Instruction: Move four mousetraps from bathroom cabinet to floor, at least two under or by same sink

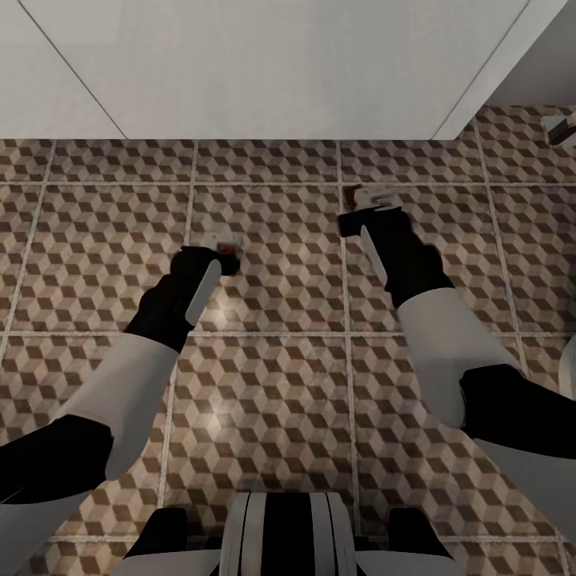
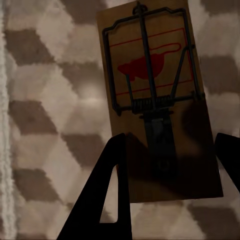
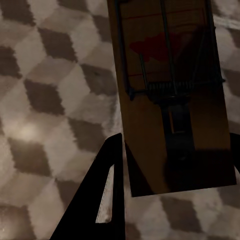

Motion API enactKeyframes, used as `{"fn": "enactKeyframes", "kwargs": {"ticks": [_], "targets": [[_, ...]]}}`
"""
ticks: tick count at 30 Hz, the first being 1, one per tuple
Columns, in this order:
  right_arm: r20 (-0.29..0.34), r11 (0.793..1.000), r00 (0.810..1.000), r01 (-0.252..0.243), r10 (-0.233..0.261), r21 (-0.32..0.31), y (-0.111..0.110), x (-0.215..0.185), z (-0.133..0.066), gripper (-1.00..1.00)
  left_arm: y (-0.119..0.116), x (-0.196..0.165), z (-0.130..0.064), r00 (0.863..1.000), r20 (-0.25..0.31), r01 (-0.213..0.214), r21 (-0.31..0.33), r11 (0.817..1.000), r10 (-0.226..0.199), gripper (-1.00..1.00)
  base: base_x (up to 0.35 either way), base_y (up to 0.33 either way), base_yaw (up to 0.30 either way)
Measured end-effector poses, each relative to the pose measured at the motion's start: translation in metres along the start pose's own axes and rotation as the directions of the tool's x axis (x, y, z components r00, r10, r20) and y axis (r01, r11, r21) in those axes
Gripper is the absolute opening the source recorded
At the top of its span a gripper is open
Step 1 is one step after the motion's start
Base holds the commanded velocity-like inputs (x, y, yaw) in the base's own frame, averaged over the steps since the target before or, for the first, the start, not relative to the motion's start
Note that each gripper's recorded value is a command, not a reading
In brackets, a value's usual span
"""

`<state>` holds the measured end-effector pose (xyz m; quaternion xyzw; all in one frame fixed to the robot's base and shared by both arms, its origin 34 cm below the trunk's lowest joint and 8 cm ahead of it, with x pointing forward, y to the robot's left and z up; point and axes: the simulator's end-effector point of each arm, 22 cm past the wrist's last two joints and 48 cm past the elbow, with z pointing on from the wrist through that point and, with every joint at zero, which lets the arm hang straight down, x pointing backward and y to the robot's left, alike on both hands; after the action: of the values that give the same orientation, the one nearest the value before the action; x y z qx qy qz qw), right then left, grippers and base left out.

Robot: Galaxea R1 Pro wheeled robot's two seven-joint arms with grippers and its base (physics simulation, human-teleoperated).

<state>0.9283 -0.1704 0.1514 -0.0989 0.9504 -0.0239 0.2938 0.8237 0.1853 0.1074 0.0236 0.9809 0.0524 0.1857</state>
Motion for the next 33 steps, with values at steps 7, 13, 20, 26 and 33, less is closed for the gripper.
{"fn": "enactKeyframes", "kwargs": {"ticks": [7, 13, 20, 26, 33], "targets": [[0.002, 1.0, 1.0, 0.001, -0.001, -0.005, 0.004, -0.001, 0.0, -1.0, 0.0, 0.004, 0.003, 1.0, -0.011, -0.002, -0.003, 1.0, 0.002, -1.0, 0.0, 0.0, 0.0], [0.004, 1.0, 1.0, 0.001, -0.001, -0.007, 0.004, -0.002, 0.0, -1.0, 0.0, 0.003, 0.002, 1.0, -0.011, -0.002, -0.003, 1.0, 0.002, -1.0, 0.0, 0.0, 0.0], [0.006, 1.0, 1.0, 0.002, -0.002, -0.011, 0.006, -0.002, -0.001, -1.0, 0.001, -0.001, 0.009, 0.999, -0.036, -0.011, -0.012, 1.0, 0.011, -1.0, 0.0, 0.0, 0.0], [0.007, 1.0, 1.0, 0.002, -0.002, -0.011, 0.007, -0.002, -0.001, -1.0, 0.007, -0.006, 0.02, 0.997, -0.08, -0.026, -0.034, 0.999, 0.023, -1.0, 0.0, 0.0, 0.0], [0.032, 1.0, 1.0, 0.001, -0.001, -0.012, 0.007, -0.008, -0.001, -1.0, 0.014, 0.004, 0.037, 0.996, -0.091, -0.017, -0.06, 0.998, 0.011, -1.0, 0.0, 0.0, 0.0]]}}
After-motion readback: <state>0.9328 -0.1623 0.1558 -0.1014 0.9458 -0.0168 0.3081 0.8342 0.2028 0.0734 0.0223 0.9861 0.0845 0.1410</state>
